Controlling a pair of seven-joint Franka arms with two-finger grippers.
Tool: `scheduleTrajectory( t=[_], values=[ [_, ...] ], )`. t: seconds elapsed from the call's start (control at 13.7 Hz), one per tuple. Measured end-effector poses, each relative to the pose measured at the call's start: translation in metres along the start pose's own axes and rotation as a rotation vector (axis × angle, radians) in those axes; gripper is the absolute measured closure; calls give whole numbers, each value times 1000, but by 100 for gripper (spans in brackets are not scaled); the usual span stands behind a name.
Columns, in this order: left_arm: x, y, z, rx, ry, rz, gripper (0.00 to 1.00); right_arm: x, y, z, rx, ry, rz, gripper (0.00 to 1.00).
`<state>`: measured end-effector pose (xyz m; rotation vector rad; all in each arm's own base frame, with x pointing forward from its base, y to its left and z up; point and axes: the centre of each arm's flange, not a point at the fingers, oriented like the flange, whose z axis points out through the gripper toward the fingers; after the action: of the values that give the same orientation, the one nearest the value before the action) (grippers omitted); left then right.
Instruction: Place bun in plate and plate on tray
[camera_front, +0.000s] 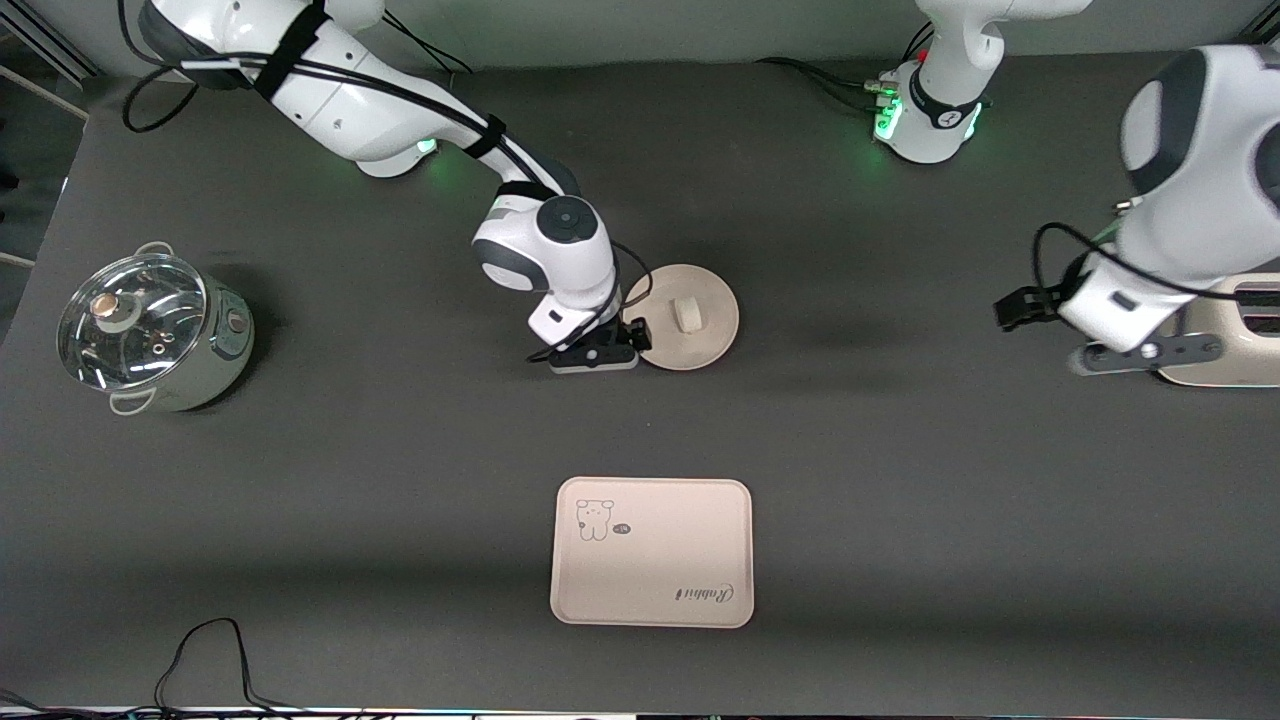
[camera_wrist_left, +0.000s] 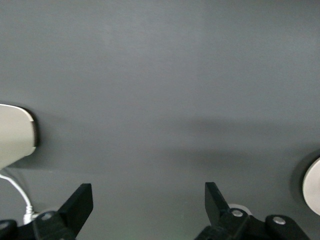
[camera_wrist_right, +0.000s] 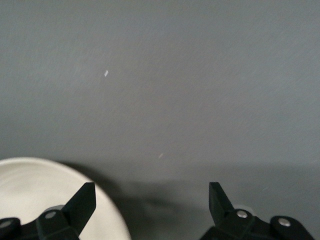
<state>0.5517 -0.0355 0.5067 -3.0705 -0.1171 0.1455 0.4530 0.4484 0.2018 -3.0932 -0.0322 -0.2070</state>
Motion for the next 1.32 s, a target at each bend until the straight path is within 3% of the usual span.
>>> scheduleTrajectory(
  t=[0.29, 0.51, 0.73, 0.95, 1.02, 1.32],
  values=[
    [-2, -26, -33, -5, 12, -12, 0, -22, -20, 2, 9, -9, -14, 2],
    [-1, -26, -38, -6, 21, -12, 0, -27, -18, 15, 0, -24, -10, 33],
    [2, -30, -37, -6, 19, -20, 0, -31, -17, 25, -5, -39, 12, 41],
    [-1, -30, -38, -3, -6, -20, 0, -31, -20, 23, 3, -38, 24, 76],
    [-1, -31, -42, -2, -9, -23, 0, -30, -22, 21, 9, -35, 28, 84],
    [3, -35, -40, 11, -20, -28, 0, -8, -23, 7, 38, -28, 99, 88]
  ],
)
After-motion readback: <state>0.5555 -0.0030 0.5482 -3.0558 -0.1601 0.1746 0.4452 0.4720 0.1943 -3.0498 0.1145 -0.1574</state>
